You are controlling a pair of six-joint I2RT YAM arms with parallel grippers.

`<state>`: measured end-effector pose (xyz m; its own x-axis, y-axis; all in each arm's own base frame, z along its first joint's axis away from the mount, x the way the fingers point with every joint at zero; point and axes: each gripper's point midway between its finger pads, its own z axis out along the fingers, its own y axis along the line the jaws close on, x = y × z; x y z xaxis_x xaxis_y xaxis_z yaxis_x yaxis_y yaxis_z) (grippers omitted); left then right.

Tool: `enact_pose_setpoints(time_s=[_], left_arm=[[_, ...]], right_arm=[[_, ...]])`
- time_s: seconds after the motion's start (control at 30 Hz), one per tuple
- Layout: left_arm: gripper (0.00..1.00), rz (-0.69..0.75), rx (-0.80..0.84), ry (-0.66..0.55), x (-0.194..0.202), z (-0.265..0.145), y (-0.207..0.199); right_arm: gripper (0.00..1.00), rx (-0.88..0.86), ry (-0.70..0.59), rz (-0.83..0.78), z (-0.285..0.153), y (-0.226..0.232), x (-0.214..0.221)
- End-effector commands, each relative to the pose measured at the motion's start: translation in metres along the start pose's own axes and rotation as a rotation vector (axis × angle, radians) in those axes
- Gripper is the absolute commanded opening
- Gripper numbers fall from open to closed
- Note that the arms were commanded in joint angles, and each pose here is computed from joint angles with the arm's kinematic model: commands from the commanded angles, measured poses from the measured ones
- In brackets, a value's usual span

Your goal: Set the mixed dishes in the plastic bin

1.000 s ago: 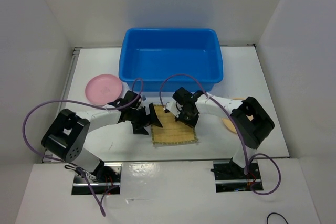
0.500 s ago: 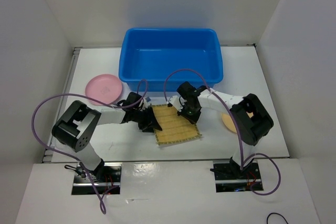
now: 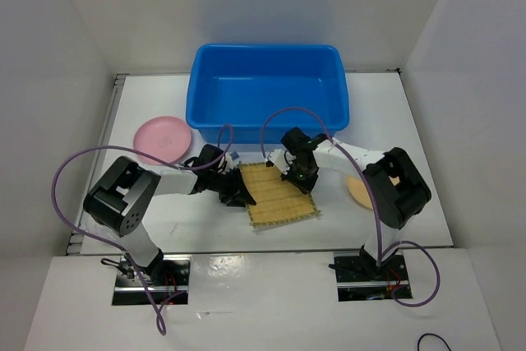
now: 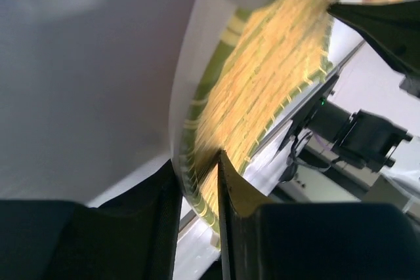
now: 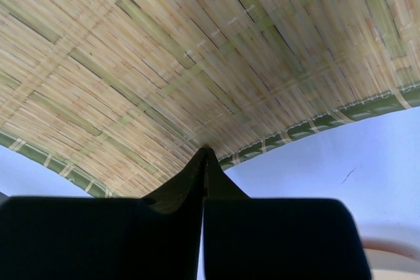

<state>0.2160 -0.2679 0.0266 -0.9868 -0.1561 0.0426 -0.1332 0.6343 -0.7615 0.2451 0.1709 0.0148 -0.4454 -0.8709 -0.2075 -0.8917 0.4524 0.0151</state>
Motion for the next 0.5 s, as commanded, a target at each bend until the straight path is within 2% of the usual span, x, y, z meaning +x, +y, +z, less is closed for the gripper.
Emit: enact_pose_setpoints(time_s=[0.0,0.17,0.27,0.47], left_arm=[[0.0,0.155,0.019,-0.011,0.0,-0.011,-0.022],[0.0,0.238,0.007,-0.028,-0.01,-0.023,-0.041],[0.0,0.263,-0.006,-0.031,-0.018,-0.026,-0.051],[0.0,0.315,0.02,-0.095,-0.033,-0.058,-0.083]], right_arm=[[0.0,-0.026,-0.05,0.016,-0.001,0.004,0.0],[0.0,0.012,-0.141,0.026,-0.032,0.001,-0.01],[0.0,0.031,-0.15,0.037,-0.039,-0.003,-0.008],[0.0,0.109,-0.282,0.126,-0.094,-0.033,-0.008]])
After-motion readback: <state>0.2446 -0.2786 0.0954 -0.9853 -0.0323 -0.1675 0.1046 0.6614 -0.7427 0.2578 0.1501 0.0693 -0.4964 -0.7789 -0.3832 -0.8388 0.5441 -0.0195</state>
